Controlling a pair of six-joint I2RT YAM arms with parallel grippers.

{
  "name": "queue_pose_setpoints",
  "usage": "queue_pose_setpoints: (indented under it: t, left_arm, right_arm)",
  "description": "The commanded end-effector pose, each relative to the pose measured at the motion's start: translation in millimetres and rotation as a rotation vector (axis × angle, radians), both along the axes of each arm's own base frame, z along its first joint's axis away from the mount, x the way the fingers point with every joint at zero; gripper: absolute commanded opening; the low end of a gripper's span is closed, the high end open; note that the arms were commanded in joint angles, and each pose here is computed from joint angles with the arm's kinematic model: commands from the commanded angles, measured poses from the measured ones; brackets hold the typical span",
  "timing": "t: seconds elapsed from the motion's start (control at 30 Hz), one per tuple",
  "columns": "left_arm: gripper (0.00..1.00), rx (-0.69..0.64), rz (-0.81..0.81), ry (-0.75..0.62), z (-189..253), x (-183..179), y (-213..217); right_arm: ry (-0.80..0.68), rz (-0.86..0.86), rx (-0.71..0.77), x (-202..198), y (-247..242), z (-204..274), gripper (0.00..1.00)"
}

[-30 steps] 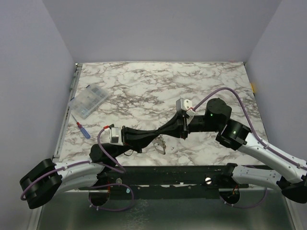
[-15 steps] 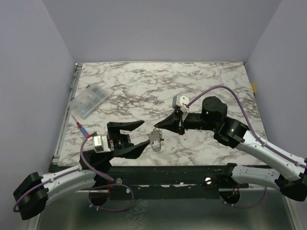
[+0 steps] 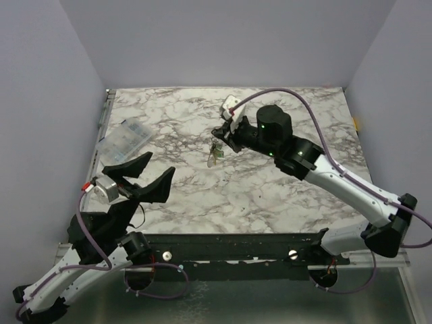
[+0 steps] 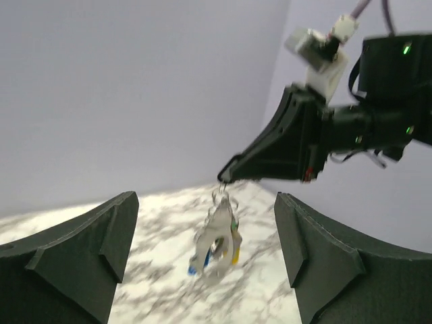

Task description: Put the keys on the keyring

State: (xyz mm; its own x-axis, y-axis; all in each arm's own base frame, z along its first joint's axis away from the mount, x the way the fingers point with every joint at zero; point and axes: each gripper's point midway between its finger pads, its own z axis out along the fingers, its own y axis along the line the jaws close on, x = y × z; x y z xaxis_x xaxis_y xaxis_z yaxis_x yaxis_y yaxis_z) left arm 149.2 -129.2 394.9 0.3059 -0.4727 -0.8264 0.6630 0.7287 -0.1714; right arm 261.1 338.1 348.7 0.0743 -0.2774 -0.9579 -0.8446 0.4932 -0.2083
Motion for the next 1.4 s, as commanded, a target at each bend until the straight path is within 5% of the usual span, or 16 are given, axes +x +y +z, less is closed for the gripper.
queue_pose_setpoints:
  t: [0.0, 0.43, 0.6, 0.83, 1.37]
  left_arm:
    - [0.88, 0.263, 0.195, 0.208, -80.9, 24.9, 21.3]
    - [0.90, 0.330, 0.201, 0.229, -118.1, 31.3, 13.3]
    - [0.91, 0.350, 0.208, 0.223, -120.2, 32.1, 13.5]
    - [0.91, 0.376, 0.208, 0.216, -123.0, 32.8, 12.0]
    - [0.91, 0.405, 0.216, 0.223, -128.4, 35.7, 10.5]
  right_arm:
    - [-0.022, -0.149, -0.085, 55.0, 3.0, -9.3, 0.01]
    - [-0.064, -0.133, -0.125, 188.2, 60.8, -17.0, 0.01]
    - [0.047, -0.093, -0.196, 176.9, 60.4, -114.3, 0.01]
    - [0.336, -0.058, -0.295, 111.8, 25.7, -254.6, 0.01]
    - [0.452, -0.214, -0.357, 77.2, -27.5, -281.7, 0.06]
